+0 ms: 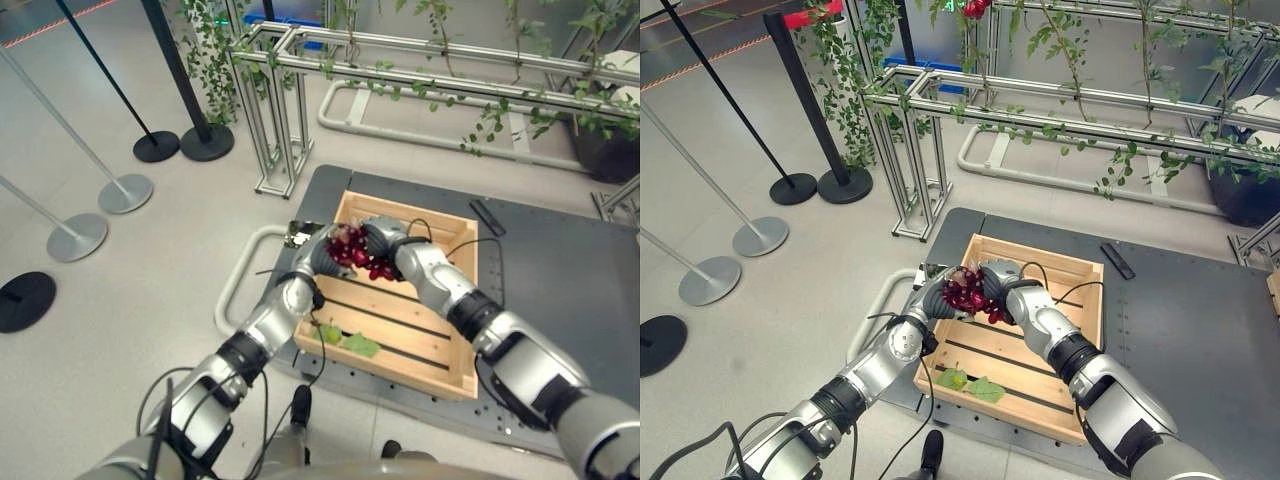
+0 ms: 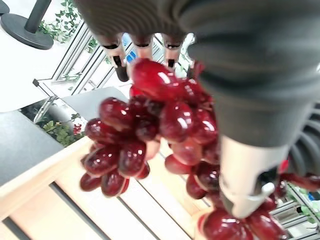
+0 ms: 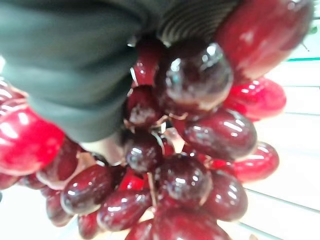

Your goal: Pick up the fruits from the basket on one side to the basket on the other side

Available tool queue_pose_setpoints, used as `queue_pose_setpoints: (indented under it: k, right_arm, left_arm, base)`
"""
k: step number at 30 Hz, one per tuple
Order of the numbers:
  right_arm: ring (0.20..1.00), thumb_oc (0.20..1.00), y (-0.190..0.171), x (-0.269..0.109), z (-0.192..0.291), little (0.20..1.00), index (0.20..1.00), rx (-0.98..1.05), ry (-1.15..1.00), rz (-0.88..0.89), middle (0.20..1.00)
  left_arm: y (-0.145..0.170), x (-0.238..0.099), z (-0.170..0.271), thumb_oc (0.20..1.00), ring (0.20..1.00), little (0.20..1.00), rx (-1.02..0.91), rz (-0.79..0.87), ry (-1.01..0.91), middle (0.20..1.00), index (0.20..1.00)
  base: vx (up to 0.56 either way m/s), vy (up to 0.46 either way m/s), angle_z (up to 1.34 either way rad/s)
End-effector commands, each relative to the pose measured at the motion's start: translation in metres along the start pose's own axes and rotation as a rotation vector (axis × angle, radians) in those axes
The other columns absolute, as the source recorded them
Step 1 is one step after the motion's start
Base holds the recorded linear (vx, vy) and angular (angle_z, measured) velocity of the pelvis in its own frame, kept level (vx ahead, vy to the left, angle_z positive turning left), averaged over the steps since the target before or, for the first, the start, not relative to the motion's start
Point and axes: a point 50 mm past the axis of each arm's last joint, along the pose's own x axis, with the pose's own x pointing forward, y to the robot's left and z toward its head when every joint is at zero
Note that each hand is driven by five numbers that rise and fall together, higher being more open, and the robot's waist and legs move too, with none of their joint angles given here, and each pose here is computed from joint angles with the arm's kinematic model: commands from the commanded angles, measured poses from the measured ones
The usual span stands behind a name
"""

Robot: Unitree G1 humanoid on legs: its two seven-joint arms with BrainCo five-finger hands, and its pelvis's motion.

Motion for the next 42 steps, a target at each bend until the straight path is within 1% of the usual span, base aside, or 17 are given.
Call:
queue_pose_setpoints:
  k: [1,5,9,13,19,22,30,42]
  right_arm:
    - [0.200,0.200,-0.085,0.004,0.029,0.200,0.200,-0.038,-0.103,-0.278,0.200]
    - [0.200,0.200,-0.089,0.003,0.029,0.200,0.200,-0.041,-0.104,-0.290,0.200]
    - [0.200,0.200,-0.085,0.003,0.035,0.200,0.200,-0.008,-0.129,-0.282,0.200]
    - [0.200,0.200,-0.074,0.005,0.046,0.200,0.200,0.045,-0.164,-0.257,0.200]
    - [0.200,0.200,-0.064,0.007,0.053,0.200,0.200,0.104,-0.188,-0.224,0.200]
    - [0.200,0.200,-0.055,0.008,0.060,0.200,0.200,0.168,-0.214,-0.200,0.200]
    - [0.200,0.200,-0.043,0.009,0.073,0.200,0.200,0.270,-0.256,-0.161,0.200]
    - [0.200,0.200,-0.045,0.009,0.093,0.200,0.200,0.319,-0.329,-0.144,0.200]
  left_arm:
    - [0.006,0.008,0.013,1.000,1.000,1.000,0.057,-0.004,-0.049,1.000,1.000]
    - [0.009,0.008,0.011,1.000,1.000,1.000,0.071,0.004,-0.038,1.000,1.000]
    - [0.013,0.009,0.010,1.000,1.000,1.000,0.050,0.046,-0.035,1.000,1.000]
    - [0.020,0.009,0.013,1.000,1.000,1.000,-0.014,0.118,-0.035,1.000,1.000]
    - [0.026,0.009,0.016,1.000,1.000,1.000,-0.082,0.171,-0.040,1.000,1.000]
    - [0.029,0.009,0.022,1.000,1.000,1.000,-0.126,0.210,-0.056,1.000,1.000]
    - [0.024,0.011,0.022,1.000,1.000,1.000,-0.199,0.230,-0.034,1.000,1.000]
    - [0.014,0.014,0.023,1.000,1.000,1.000,-0.146,0.170,-0.029,1.000,1.000]
  base:
    - [0.00,0.000,0.00]
    - [0.00,0.000,0.00]
    - [0.00,0.000,0.00]
    - [0.00,0.000,0.00]
    - [0.00,0.000,0.00]
    - [0.00,0.000,0.00]
    - [0.00,0.000,0.00]
    - [0.00,0.000,0.00]
